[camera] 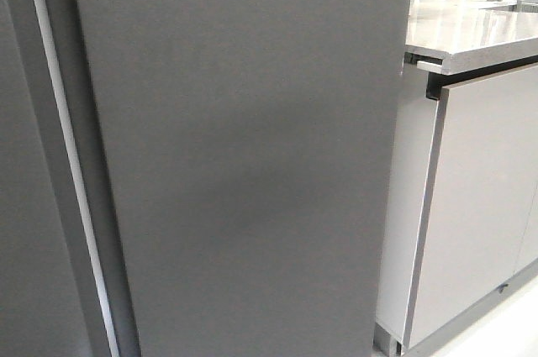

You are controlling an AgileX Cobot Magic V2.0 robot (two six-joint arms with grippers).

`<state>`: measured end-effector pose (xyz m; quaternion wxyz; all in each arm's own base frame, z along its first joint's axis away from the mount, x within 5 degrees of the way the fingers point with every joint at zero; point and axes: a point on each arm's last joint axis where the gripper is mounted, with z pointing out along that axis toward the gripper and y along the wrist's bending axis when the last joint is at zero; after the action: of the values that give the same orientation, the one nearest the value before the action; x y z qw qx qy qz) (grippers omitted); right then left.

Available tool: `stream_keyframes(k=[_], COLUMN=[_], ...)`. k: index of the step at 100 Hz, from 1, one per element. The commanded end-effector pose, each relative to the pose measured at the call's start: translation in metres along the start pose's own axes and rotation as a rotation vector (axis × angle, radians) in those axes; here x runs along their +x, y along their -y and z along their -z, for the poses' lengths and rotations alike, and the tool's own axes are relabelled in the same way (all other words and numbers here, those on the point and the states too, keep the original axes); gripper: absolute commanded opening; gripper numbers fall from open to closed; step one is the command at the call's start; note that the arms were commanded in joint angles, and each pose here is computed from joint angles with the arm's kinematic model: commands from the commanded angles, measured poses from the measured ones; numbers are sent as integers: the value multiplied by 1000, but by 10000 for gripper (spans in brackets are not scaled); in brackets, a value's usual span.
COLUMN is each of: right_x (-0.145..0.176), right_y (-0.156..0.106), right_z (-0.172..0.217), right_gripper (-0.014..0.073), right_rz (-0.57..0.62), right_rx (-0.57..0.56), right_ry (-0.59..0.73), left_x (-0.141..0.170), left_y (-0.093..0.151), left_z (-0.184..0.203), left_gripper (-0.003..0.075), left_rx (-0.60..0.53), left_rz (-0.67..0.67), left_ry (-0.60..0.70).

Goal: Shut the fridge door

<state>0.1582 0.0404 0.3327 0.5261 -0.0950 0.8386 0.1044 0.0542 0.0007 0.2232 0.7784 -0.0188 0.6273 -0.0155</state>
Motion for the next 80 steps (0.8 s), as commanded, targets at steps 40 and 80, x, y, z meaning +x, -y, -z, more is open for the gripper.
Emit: stream_keyframes(k=[40,80], right_x=[58,56], right_y=[-8,-2], right_z=[85,93], right_gripper=[-46,-46], right_rz=[94,114], right_rx=[-7,94], right_ry=[64,291], left_x=[5,5], left_y=[-1,-1], left_z=[1,1], left_gripper=[-20,-20], left_rx=[-1,-1], left_rz=[6,6], left_ry=[49,49])
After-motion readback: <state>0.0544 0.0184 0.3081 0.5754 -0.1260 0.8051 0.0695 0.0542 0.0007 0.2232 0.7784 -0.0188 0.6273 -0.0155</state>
